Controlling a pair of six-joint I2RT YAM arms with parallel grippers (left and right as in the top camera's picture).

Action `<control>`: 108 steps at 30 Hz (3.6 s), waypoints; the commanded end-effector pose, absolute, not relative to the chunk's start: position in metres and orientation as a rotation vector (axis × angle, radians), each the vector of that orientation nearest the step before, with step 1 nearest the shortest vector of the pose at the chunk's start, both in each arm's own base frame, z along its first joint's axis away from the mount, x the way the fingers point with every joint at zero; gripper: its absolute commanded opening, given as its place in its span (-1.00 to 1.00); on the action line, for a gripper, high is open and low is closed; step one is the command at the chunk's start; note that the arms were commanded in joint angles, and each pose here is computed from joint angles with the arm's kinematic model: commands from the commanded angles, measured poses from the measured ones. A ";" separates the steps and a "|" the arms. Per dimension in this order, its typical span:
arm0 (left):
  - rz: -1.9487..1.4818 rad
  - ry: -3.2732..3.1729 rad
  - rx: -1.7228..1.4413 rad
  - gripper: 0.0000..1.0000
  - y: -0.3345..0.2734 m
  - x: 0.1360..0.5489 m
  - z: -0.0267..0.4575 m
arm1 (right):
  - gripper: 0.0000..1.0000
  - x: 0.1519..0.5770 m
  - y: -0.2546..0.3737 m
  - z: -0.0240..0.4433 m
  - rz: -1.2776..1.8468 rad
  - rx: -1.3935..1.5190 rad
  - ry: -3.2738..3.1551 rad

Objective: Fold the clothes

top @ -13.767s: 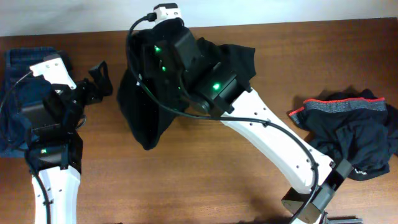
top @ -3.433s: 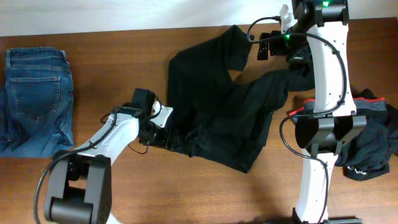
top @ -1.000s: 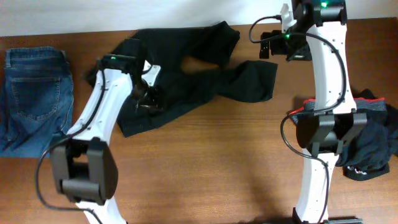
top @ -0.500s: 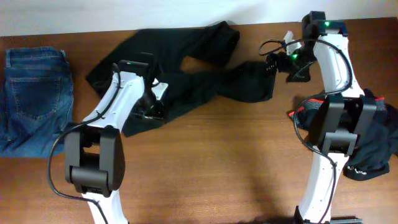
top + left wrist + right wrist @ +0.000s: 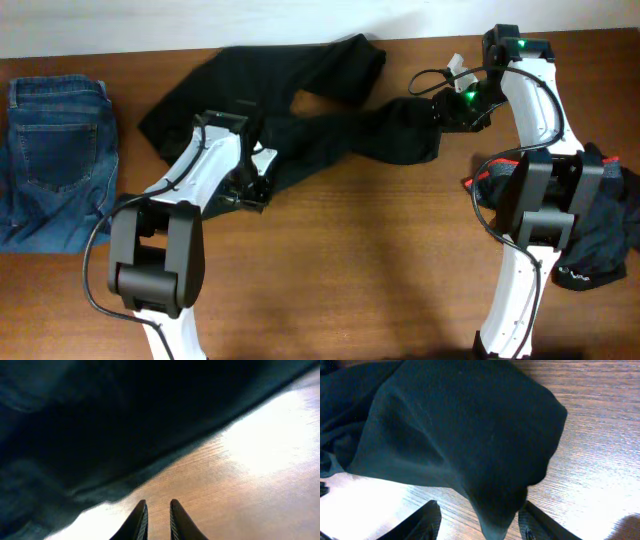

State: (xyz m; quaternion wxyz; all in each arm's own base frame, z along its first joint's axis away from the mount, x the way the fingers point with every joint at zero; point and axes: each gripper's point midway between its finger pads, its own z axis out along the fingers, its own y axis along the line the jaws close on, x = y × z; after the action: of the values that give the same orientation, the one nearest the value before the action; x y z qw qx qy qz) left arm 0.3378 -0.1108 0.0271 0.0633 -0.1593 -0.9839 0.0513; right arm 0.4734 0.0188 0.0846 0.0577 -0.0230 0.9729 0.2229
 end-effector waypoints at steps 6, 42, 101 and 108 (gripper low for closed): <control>0.092 -2.999 -0.419 -0.88 -0.103 0.337 0.008 | 0.09 0.469 0.025 0.092 0.696 -0.095 2.944; 0.054 -3.086 -1.234 0.51 -0.133 0.366 0.076 | 0.35 0.469 0.024 0.092 0.693 -0.123 2.939; 0.289 -2.907 -0.898 -0.99 -0.138 0.303 0.067 | -0.92 0.405 -0.075 0.136 0.362 -0.257 3.091; 0.283 -2.834 -0.899 -0.94 -0.140 0.284 0.069 | -0.29 0.391 -0.072 0.138 0.399 -0.174 3.154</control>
State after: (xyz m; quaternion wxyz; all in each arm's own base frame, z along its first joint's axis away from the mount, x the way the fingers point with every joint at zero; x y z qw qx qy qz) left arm 0.2934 -0.1323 0.0584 0.0786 -0.3015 -0.9471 0.0776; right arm 0.3893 -0.0705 0.1204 -0.0420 -0.0617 0.9875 0.1385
